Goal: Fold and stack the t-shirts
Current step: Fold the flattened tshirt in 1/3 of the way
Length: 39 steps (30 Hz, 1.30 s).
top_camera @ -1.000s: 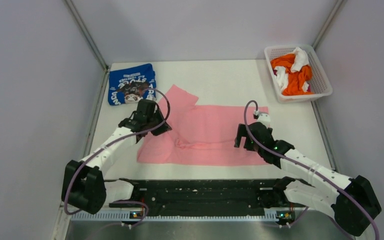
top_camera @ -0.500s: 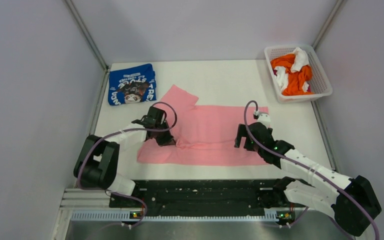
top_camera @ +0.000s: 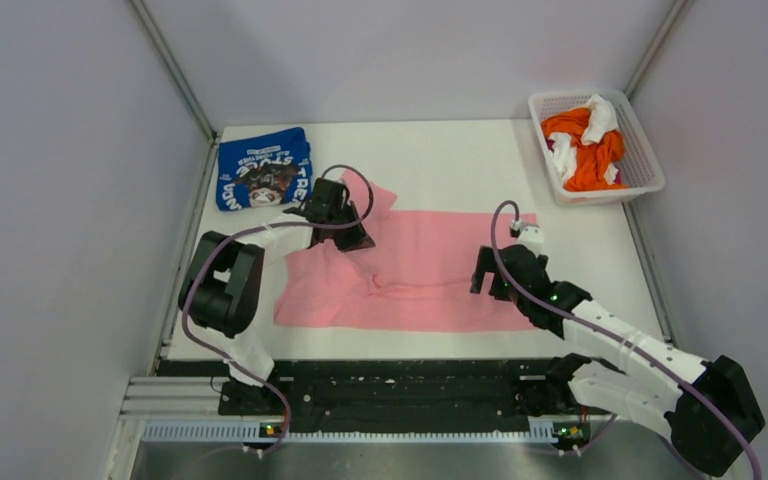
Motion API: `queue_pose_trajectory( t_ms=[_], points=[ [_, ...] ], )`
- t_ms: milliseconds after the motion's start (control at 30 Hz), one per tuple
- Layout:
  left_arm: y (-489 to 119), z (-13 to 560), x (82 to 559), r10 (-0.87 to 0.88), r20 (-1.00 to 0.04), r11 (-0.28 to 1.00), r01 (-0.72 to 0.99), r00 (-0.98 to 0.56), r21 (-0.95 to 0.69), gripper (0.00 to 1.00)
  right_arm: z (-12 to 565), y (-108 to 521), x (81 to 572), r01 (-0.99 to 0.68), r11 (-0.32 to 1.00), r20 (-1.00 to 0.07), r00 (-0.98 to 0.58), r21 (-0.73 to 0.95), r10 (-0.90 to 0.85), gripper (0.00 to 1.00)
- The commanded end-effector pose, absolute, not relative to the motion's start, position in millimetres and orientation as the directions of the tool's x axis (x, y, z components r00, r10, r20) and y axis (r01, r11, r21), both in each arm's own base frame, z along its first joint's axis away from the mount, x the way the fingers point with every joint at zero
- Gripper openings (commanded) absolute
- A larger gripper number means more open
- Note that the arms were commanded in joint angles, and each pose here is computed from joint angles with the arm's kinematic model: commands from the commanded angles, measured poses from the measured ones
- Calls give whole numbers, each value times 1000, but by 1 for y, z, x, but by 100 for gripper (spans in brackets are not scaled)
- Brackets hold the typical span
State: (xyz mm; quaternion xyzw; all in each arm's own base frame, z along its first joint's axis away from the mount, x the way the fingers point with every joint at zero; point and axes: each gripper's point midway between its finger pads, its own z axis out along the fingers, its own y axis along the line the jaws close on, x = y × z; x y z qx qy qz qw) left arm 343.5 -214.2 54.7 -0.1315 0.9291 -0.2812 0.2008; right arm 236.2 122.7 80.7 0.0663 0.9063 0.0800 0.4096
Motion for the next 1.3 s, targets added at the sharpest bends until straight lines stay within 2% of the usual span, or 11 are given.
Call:
queue_pose_trajectory(
  t_ms=[0, 133, 233, 267, 300, 333, 433, 667, 867, 1067, 1267],
  points=[
    [-233, 80, 376, -324, -371, 787, -31, -870, -616, 0, 99, 123, 243, 51, 976, -768, -609, 213, 199, 99],
    [-216, 120, 366, -324, -460, 814, 5, -827, -581, 3, 103, 121, 243, 58, 973, -777, -592, 223, 214, 99],
    [-184, 145, 340, -362, -536, 849, -32, -763, -527, 49, 101, 122, 242, 64, 969, -774, -590, 239, 229, 99],
    [-171, 143, 330, -376, -544, 862, -68, -750, -503, 68, 98, 121, 241, 70, 969, -770, -595, 238, 232, 99],
    [-160, 140, 319, -387, -548, 872, -101, -742, -480, 93, 96, 122, 241, 74, 968, -765, -599, 240, 235, 99],
    [-150, 135, 308, -393, -547, 878, -126, -739, -462, 98, 94, 122, 240, 77, 967, -759, -605, 243, 239, 99],
    [-123, 108, 284, -426, -551, 889, -220, -718, -401, 99, 85, 127, 241, 82, 963, -745, -618, 257, 251, 99],
    [-109, 55, 264, -475, -470, 871, -319, -744, -375, 99, 49, 122, 243, 202, 950, -703, -639, 239, 312, 99],
    [-86, 14, 234, -513, -390, 858, -436, -765, -273, 99, 15, 108, 215, 308, 929, -610, -703, 203, 366, 99],
    [-55, 4, 185, -558, -352, 825, -548, -751, -139, 99, 0, 82, 174, 432, 881, -537, -705, 192, 463, 99],
    [-63, 18, 173, -574, -319, 818, -538, -754, -201, 99, 20, 87, 178, 409, 865, -561, -660, 290, 500, 99]
  ],
)
